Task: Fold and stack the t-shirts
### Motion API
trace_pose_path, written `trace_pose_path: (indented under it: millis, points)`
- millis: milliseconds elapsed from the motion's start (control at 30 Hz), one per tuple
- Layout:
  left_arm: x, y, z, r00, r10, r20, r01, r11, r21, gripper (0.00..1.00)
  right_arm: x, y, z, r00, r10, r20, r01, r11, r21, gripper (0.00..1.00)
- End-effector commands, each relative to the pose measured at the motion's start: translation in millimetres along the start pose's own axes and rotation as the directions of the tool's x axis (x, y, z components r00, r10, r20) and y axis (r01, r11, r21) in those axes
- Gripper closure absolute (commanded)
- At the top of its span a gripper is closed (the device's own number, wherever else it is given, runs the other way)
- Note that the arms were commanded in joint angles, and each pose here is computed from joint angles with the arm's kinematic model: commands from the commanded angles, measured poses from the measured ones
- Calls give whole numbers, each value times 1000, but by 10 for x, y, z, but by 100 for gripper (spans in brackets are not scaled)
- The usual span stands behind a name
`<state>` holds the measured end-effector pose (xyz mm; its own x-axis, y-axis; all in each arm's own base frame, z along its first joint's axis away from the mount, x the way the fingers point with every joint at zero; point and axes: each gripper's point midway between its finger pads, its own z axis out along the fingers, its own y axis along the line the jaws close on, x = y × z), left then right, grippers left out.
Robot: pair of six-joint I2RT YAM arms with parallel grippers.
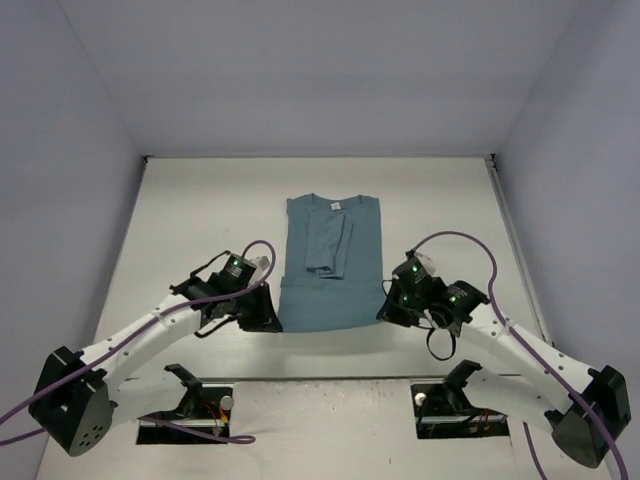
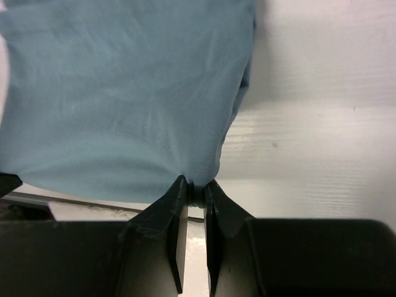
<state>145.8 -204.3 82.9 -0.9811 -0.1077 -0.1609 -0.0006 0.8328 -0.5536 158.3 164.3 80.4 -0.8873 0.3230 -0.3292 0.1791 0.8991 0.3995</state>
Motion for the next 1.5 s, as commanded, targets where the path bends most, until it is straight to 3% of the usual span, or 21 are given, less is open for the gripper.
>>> trace_pose_path:
  millis: [0, 200, 500, 733, 1233, 1467]
  points:
    - [-258, -198, -348, 996, 35, 85, -33, 999, -29, 100, -434, 150, -233, 992, -31, 121, 23, 997, 72, 100]
    - [-770, -420, -447, 987, 74, 146, -69, 997, -36, 100, -903, 396, -170, 986, -94, 135, 78, 990, 121, 100]
    - [-1910, -747, -546, 968, 81, 238, -84, 996, 4, 100, -1888, 762, -59, 975, -152, 163, 136, 985, 101, 100]
    - [-2387, -873, -551, 965, 59, 254, -74, 996, 50, 100, -2205, 958, 244, 979, -165, 119, 158, 985, 66, 100]
    - [-3162, -719, 85, 980, -9, 199, -8, 996, 85, 100, -2757, 642, 864, 993, -99, 59, 93, 992, 90, 100]
    - [-3584, -736, 187, 972, -18, 234, -14, 991, 136, 100, -3054, 533, 1151, 997, -55, 49, 51, 997, 64, 99]
